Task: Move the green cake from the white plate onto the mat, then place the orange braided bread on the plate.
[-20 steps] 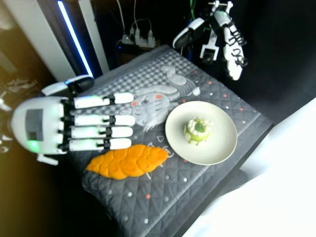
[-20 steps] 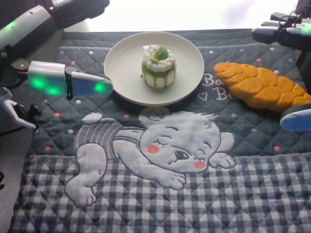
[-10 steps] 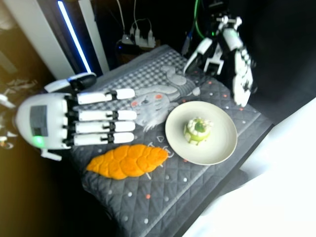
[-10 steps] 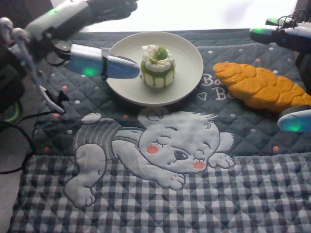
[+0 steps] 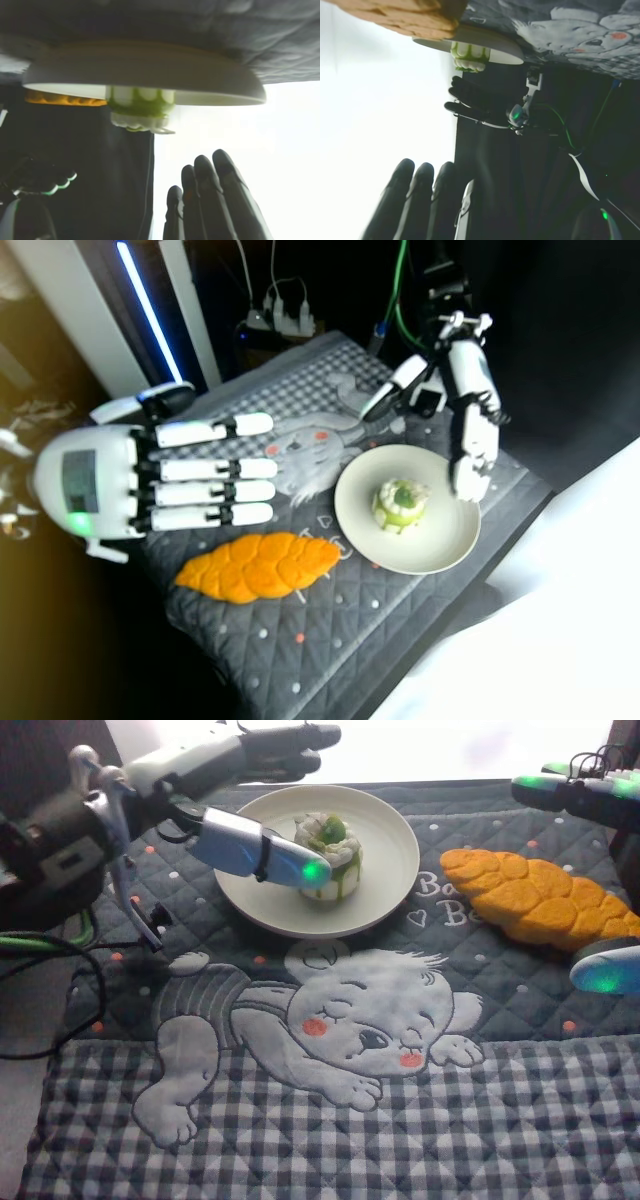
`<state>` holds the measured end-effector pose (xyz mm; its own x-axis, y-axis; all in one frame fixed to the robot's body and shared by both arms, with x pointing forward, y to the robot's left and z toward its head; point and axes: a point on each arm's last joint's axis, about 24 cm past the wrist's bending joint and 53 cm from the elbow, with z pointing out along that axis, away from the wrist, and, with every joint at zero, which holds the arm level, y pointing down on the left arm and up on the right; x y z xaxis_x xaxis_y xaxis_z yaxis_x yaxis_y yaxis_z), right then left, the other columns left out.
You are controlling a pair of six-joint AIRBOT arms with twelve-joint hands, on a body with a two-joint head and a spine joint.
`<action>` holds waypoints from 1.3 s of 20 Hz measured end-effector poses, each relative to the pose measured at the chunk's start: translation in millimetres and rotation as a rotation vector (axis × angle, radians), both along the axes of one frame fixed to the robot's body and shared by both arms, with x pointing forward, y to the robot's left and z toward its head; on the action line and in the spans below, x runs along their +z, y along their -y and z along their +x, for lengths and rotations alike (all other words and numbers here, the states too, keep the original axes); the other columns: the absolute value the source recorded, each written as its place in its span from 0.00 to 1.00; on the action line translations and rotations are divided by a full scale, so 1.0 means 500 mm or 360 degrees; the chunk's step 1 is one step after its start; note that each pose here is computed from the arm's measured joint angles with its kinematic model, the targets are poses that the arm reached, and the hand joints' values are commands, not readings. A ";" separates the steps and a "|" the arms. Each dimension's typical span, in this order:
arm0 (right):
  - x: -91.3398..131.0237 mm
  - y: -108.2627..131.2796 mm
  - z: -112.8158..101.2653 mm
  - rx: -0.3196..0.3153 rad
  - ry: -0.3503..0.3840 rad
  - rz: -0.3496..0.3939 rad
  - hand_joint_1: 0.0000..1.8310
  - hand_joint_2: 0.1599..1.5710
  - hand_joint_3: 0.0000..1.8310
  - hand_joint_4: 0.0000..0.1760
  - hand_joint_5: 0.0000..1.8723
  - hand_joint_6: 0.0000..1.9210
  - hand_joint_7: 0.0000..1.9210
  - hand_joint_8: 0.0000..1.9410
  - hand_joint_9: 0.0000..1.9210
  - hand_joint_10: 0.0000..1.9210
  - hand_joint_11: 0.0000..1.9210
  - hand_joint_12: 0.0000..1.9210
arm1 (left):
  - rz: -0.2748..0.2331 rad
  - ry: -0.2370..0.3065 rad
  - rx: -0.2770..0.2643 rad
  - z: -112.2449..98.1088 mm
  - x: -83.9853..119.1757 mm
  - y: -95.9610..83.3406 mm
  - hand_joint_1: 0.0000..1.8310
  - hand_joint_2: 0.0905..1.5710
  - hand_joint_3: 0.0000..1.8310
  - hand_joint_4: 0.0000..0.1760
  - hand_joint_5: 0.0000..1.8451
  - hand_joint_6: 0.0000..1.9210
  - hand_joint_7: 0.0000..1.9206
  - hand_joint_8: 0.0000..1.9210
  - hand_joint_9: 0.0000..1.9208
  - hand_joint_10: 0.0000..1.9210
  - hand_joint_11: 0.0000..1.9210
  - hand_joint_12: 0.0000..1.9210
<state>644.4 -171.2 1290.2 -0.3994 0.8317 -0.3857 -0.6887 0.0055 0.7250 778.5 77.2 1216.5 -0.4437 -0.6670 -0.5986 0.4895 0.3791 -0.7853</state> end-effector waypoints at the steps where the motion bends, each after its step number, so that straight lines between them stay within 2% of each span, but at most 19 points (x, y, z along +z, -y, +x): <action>1: 0.000 0.001 0.000 -0.0001 0.0001 0.0001 0.28 0.43 0.00 1.00 0.18 0.00 0.22 0.01 0.14 0.01 0.12 0.06 | 0.0029 -0.0009 0.0006 0.006 -0.007 0.005 0.43 0.40 0.00 0.60 0.15 0.00 0.22 0.00 0.22 0.01 0.15 0.08; 2: 0.000 0.000 0.000 0.0000 0.0000 0.0004 0.29 0.42 0.00 1.00 0.18 0.00 0.22 0.00 0.14 0.01 0.12 0.06 | 0.0063 -0.0037 0.0015 0.013 -0.021 0.007 0.43 0.39 0.00 0.71 0.15 0.00 0.22 0.00 0.21 0.01 0.13 0.07; 4: -0.003 -0.006 -0.001 0.0011 -0.0003 0.0002 0.29 0.42 0.00 1.00 0.18 0.00 0.22 0.00 0.14 0.00 0.11 0.05 | 0.0096 -0.0089 0.0034 0.027 -0.043 0.008 0.41 0.38 0.00 0.82 0.15 0.00 0.23 0.00 0.20 0.00 0.12 0.06; 5: -0.004 -0.007 -0.002 0.0014 -0.0002 -0.0001 0.29 0.40 0.00 1.00 0.18 0.00 0.22 0.00 0.15 0.01 0.11 0.05 | 0.0104 -0.0097 0.0036 0.029 -0.047 0.010 0.42 0.39 0.00 0.82 0.15 0.00 0.23 0.00 0.20 0.00 0.12 0.06; 6: -0.004 -0.009 -0.003 0.0020 0.0001 -0.0006 0.29 0.39 0.00 1.00 0.19 0.00 0.23 0.00 0.15 0.01 0.12 0.06 | 0.0120 -0.0103 0.0036 0.029 -0.052 0.012 0.42 0.39 0.00 0.89 0.16 0.00 0.23 0.00 0.20 0.00 0.12 0.07; 7: -0.004 -0.010 -0.003 0.0020 0.0001 -0.0007 0.29 0.39 0.00 1.00 0.19 0.00 0.23 0.00 0.15 0.01 0.12 0.06 | 0.0133 -0.0100 0.0034 0.030 -0.055 0.014 0.42 0.39 0.00 0.89 0.16 0.00 0.23 0.00 0.20 0.00 0.12 0.07; 10: -0.004 -0.010 -0.003 0.0021 0.0002 -0.0007 0.31 0.40 0.00 1.00 0.19 0.00 0.22 0.00 0.16 0.01 0.11 0.05 | 0.0158 -0.0105 0.0032 0.030 -0.062 0.019 0.39 0.40 0.00 0.99 0.16 0.00 0.23 0.00 0.23 0.00 0.05 0.33; 11: -0.004 -0.010 -0.003 0.0020 0.0002 -0.0007 0.31 0.41 0.00 1.00 0.19 0.00 0.22 0.00 0.16 0.01 0.11 0.05 | 0.0160 -0.0104 0.0031 0.031 -0.062 0.020 0.39 0.40 0.00 1.00 0.16 0.00 0.23 0.00 0.23 0.00 0.03 0.38; 14: -0.004 -0.011 -0.004 0.0024 0.0004 -0.0010 0.32 0.42 0.00 1.00 0.20 0.00 0.22 0.00 0.16 0.00 0.11 0.05 | 0.0170 -0.0102 0.0029 0.034 -0.065 0.029 0.39 0.41 0.00 1.00 0.18 0.00 0.23 0.00 0.24 0.00 0.03 0.43; 16: -0.004 -0.012 -0.006 0.0028 0.0006 -0.0015 0.32 0.42 0.00 1.00 0.21 0.01 0.22 0.00 0.16 0.00 0.12 0.05 | 0.0184 -0.0092 0.0024 0.035 -0.065 0.035 0.40 0.43 0.00 0.92 0.20 0.00 0.24 0.00 0.24 0.00 0.05 0.41; 17: -0.004 -0.012 -0.005 0.0027 0.0006 -0.0014 0.31 0.43 0.01 1.00 0.20 0.00 0.22 0.00 0.15 0.00 0.11 0.05 | 0.0188 -0.0092 0.0023 0.036 -0.067 0.038 0.40 0.44 0.00 0.87 0.22 0.00 0.25 0.00 0.25 0.00 0.07 0.37; 19: -0.004 -0.013 -0.006 0.0030 0.0009 -0.0016 0.31 0.43 0.01 1.00 0.20 0.00 0.22 0.00 0.15 0.00 0.11 0.05 | 0.0186 -0.0093 0.0025 0.037 -0.068 0.037 0.39 0.44 0.00 0.85 0.22 0.00 0.25 0.00 0.25 0.00 0.08 0.36; 20: -0.004 -0.013 -0.007 0.0032 0.0011 -0.0015 0.32 0.43 0.00 1.00 0.21 0.00 0.23 0.00 0.15 0.00 0.10 0.05 | 0.0180 -0.0098 0.0029 0.040 -0.069 0.037 0.39 0.44 0.00 0.92 0.23 0.00 0.26 0.00 0.27 0.01 0.10 0.37; 21: -0.003 -0.013 -0.008 0.0033 0.0014 -0.0014 0.32 0.43 0.00 1.00 0.21 0.00 0.23 0.00 0.15 0.00 0.10 0.05 | 0.0180 -0.0100 0.0029 0.040 -0.069 0.038 0.39 0.44 0.00 0.92 0.23 0.00 0.26 0.00 0.27 0.01 0.10 0.37; 22: -0.002 -0.013 -0.009 0.0034 0.0018 -0.0011 0.31 0.41 0.00 1.00 0.21 0.00 0.23 0.00 0.16 0.00 0.11 0.05 | 0.0182 -0.0098 0.0026 0.039 -0.069 0.039 0.45 0.47 0.00 0.89 0.28 0.00 0.32 0.00 0.32 0.01 0.11 0.43; 23: -0.002 -0.013 -0.009 0.0034 0.0019 -0.0010 0.31 0.41 0.00 1.00 0.21 0.00 0.23 0.00 0.16 0.00 0.11 0.05 | 0.0180 -0.0097 0.0025 0.040 -0.070 0.041 0.45 0.47 0.00 0.89 0.28 0.00 0.32 0.00 0.32 0.01 0.11 0.43; 24: -0.001 -0.012 -0.009 0.0035 0.0020 -0.0010 0.31 0.41 0.00 1.00 0.22 0.01 0.24 0.01 0.16 0.00 0.11 0.05 | 0.0177 -0.0100 0.0029 0.042 -0.071 0.038 0.49 0.51 0.00 0.86 0.34 0.01 0.38 0.01 0.36 0.01 0.11 0.51; 25: 0.000 -0.013 -0.010 0.0037 0.0025 -0.0008 0.31 0.43 0.00 1.00 0.21 0.00 0.23 0.00 0.15 0.00 0.11 0.05 | 0.0167 -0.0106 0.0029 0.042 -0.071 0.037 0.56 0.56 0.00 0.61 0.46 0.01 0.48 0.02 0.43 0.03 0.15 0.58; 26: 0.000 -0.012 -0.010 0.0037 0.0026 -0.0007 0.30 0.43 0.00 1.00 0.21 0.00 0.23 0.00 0.16 0.00 0.11 0.05 | 0.0156 -0.0108 0.0027 0.043 -0.072 0.037 0.58 0.58 0.00 0.44 0.49 0.01 0.52 0.01 0.45 0.03 0.17 0.59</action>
<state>639.2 -165.1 1290.3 -0.4121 0.8206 -0.3958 -0.7002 -0.0073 0.7139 799.9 58.7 1180.5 -0.4747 -0.6145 -0.6301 0.4294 0.4632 -0.7753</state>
